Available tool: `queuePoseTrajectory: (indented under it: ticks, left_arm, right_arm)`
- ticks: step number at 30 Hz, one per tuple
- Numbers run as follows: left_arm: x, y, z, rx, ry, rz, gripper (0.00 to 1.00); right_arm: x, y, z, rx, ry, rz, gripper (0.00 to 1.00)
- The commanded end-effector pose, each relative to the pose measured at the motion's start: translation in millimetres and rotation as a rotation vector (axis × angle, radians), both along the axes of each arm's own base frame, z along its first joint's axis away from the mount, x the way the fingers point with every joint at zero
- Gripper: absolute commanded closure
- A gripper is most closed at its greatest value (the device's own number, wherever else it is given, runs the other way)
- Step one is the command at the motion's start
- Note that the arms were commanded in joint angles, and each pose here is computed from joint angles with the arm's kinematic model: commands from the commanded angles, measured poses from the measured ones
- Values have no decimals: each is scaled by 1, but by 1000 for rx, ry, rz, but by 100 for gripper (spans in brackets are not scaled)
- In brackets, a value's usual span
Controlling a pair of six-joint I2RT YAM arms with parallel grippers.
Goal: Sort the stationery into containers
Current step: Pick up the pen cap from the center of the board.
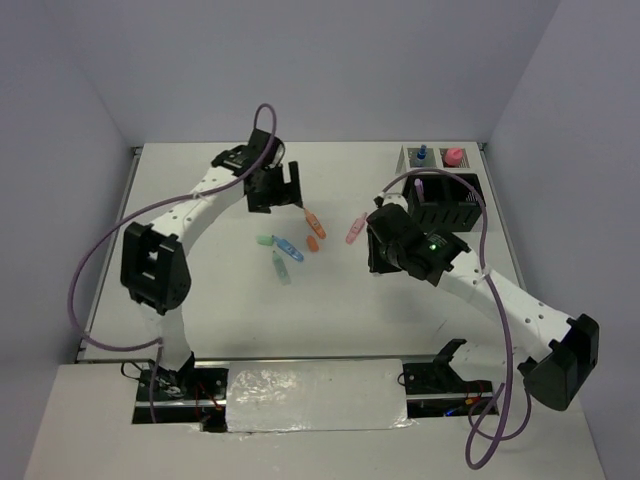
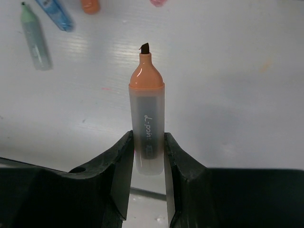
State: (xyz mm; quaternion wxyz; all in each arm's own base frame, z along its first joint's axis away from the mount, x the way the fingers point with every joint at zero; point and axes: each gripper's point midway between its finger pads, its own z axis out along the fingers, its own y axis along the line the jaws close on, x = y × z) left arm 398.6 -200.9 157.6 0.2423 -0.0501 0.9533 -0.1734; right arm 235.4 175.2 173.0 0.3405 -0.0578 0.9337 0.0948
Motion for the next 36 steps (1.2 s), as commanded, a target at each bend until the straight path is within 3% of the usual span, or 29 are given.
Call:
queuePoseTrajectory:
  ticks: [1, 3, 9, 19, 27, 36]
  left_arm:
    - [7, -16, 1, 127, 17, 106, 1]
    - [4, -26, -6, 222, 25, 179, 1]
    - [-4, -72, -37, 235, 45, 198, 8]
    - [0, -85, -82, 261, 83, 239, 17]
    - [-6, -83, -106, 289, 131, 269, 29]
    - [-10, -91, -118, 283, 142, 238, 33]
  right_arm:
    - [-10, -33, 15, -52, 23, -160, 91]
    - [-13, -32, 23, -19, 25, -173, 91]
    - [-22, -33, 48, 75, -31, -153, 90]
    - [-33, -21, 48, 146, -35, -49, 89]
    - [-32, -23, 55, 106, -57, 1, 89]
    - [-25, -19, 59, 112, -74, 28, 89]
